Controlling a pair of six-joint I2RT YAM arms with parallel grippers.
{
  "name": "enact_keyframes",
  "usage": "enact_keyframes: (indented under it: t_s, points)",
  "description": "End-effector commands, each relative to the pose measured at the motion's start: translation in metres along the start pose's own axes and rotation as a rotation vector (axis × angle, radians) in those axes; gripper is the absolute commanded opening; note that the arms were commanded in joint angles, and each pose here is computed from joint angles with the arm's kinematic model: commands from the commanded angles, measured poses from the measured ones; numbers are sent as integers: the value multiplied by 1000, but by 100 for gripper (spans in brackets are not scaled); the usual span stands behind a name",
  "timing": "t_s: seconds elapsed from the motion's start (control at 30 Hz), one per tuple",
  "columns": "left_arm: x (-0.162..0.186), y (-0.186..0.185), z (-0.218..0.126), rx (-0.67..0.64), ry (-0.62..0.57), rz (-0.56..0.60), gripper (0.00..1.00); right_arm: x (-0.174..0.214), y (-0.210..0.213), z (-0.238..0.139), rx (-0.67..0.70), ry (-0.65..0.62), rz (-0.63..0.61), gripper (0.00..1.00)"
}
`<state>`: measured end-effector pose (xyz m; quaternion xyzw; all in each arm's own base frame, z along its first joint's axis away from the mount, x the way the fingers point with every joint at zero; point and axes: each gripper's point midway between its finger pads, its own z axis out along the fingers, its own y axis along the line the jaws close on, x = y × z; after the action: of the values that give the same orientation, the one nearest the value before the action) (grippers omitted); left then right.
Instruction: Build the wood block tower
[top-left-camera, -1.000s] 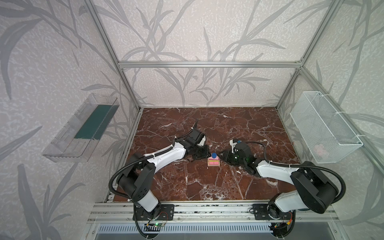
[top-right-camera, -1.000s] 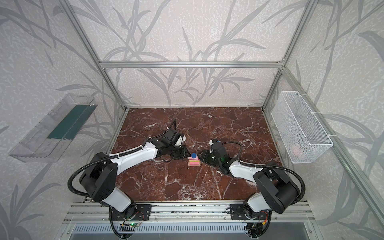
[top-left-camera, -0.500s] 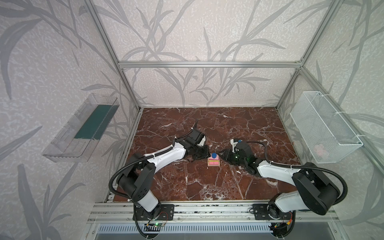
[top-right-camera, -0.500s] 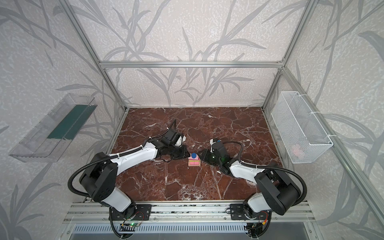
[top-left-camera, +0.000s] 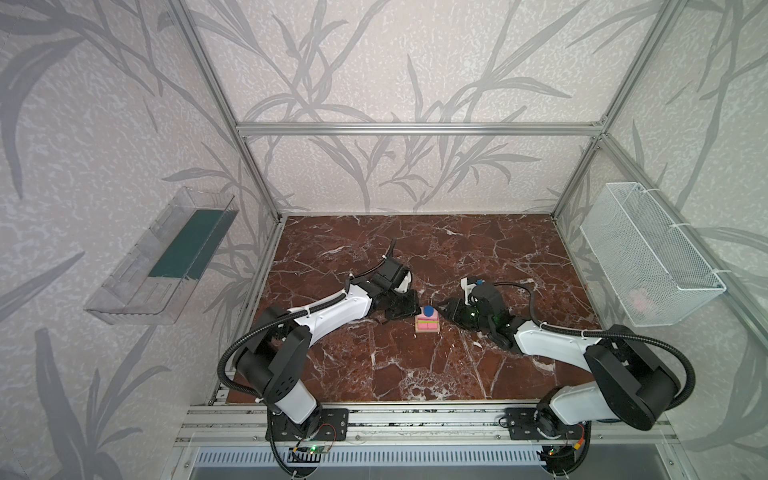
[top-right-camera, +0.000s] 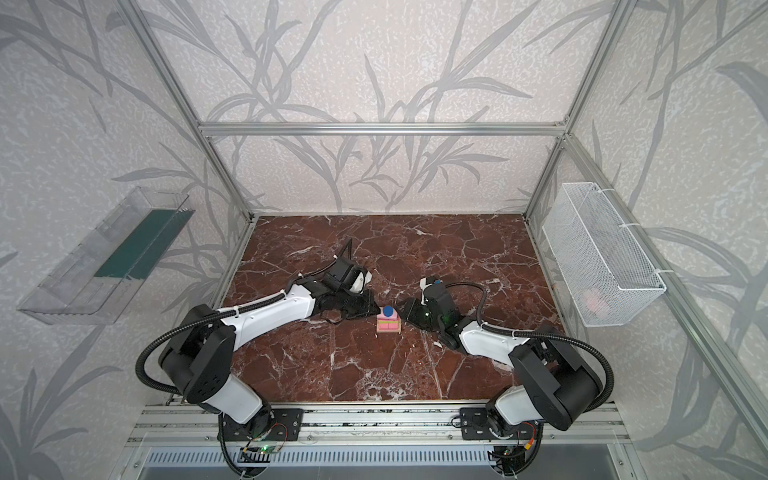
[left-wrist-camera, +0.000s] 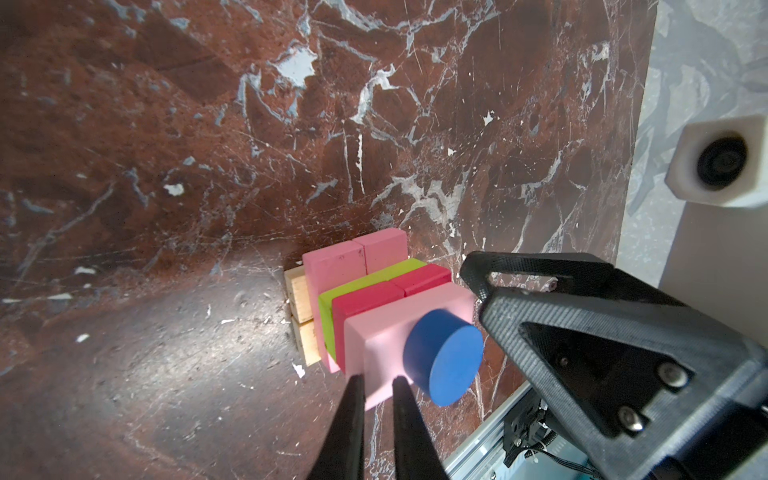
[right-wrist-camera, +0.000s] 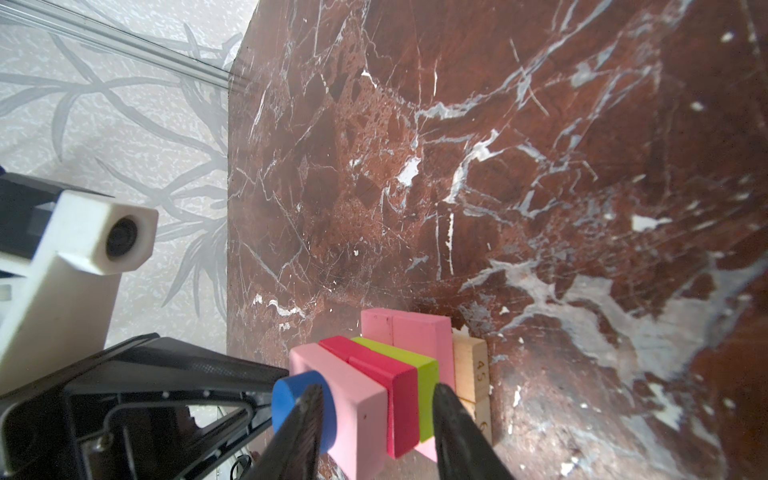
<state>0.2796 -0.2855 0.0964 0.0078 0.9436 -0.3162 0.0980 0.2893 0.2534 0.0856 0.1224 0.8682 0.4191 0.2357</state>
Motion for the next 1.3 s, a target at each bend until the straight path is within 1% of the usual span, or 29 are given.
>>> enact_keyframes:
  t_s: [0.0, 0.77, 0.83, 1.07, 1.2, 1.27]
  points:
    - [2, 3, 5, 5, 13, -14, 14, -4, 2, -4, -9, -21, -3, 45]
    - [2, 1, 2, 9, 11, -16, 15, -4, 1, -4, -7, -18, -2, 44]
    - [2, 2, 1, 3, 7, -14, 17, -5, 2, -5, -9, -21, -3, 44]
    - [-1, 3, -11, -33, -16, -3, 32, -7, 3, -12, -5, -35, -2, 45]
    - [-5, 2, -27, -68, -43, 19, 40, -10, 7, -24, 2, -54, -13, 46]
    - [-8, 1, -38, -87, -62, 32, 41, -13, 8, -34, 16, -67, -21, 47]
